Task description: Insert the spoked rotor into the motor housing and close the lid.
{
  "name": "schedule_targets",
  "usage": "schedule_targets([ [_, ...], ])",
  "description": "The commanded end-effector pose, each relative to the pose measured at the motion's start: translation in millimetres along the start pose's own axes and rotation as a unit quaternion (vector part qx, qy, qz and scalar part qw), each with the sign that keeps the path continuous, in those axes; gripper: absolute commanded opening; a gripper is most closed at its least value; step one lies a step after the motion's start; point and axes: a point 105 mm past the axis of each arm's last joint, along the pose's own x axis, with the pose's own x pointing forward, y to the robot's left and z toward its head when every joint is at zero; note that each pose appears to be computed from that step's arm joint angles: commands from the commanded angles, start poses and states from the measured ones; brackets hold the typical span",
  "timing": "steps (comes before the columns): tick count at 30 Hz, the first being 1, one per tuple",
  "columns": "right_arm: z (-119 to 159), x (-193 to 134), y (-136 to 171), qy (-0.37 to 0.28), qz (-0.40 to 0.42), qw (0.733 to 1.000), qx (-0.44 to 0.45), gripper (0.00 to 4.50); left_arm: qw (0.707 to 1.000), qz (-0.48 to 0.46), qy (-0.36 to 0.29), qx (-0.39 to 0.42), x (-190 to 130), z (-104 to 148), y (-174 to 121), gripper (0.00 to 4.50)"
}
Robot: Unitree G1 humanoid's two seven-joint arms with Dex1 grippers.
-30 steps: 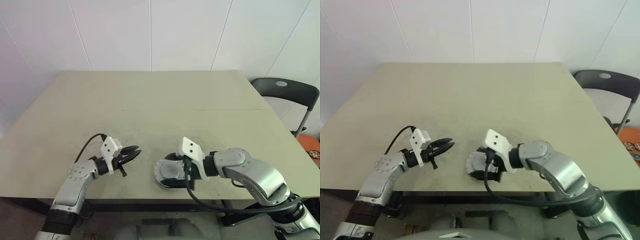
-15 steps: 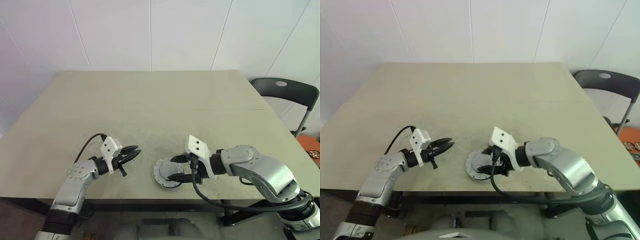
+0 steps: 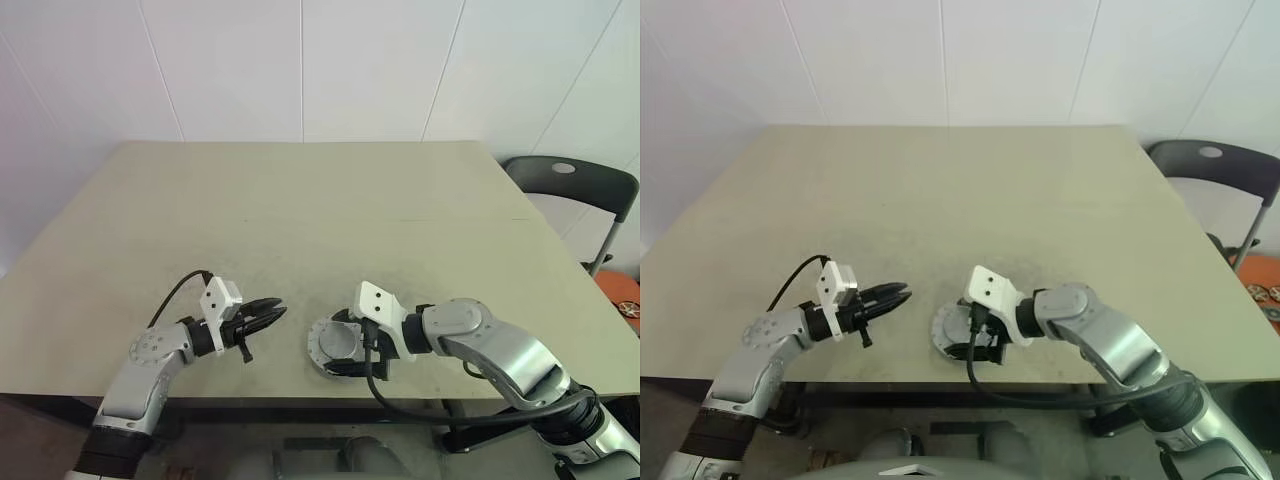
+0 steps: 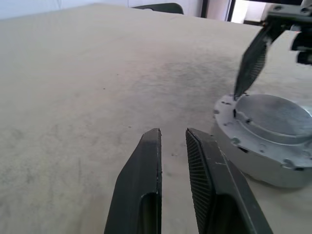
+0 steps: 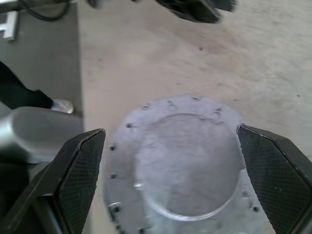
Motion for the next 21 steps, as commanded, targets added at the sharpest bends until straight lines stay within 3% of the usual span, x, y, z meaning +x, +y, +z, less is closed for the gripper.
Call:
schedule_targets([
  [1,8.8,-2.1,-7.5,-0.011,-0.01,0.999,-0.034,4.49,1.0,-0.016,-0.006,0.021,-6.3,11.4,-3.6,0.92],
  [12,32.0,-32.5,14.3,-0.007,0.02,0.999,-0.036,4.49,0.997,-0.066,0.038,0.028,-26.1,-1.1,-15.8,0.92],
  [21,39.9,-17.8,16.5,0.002,0.0,0.999,-0.033,4.49,0.997,-0.066,0.036,0.029,-27.6,-15.2,-13.3,0.92],
])
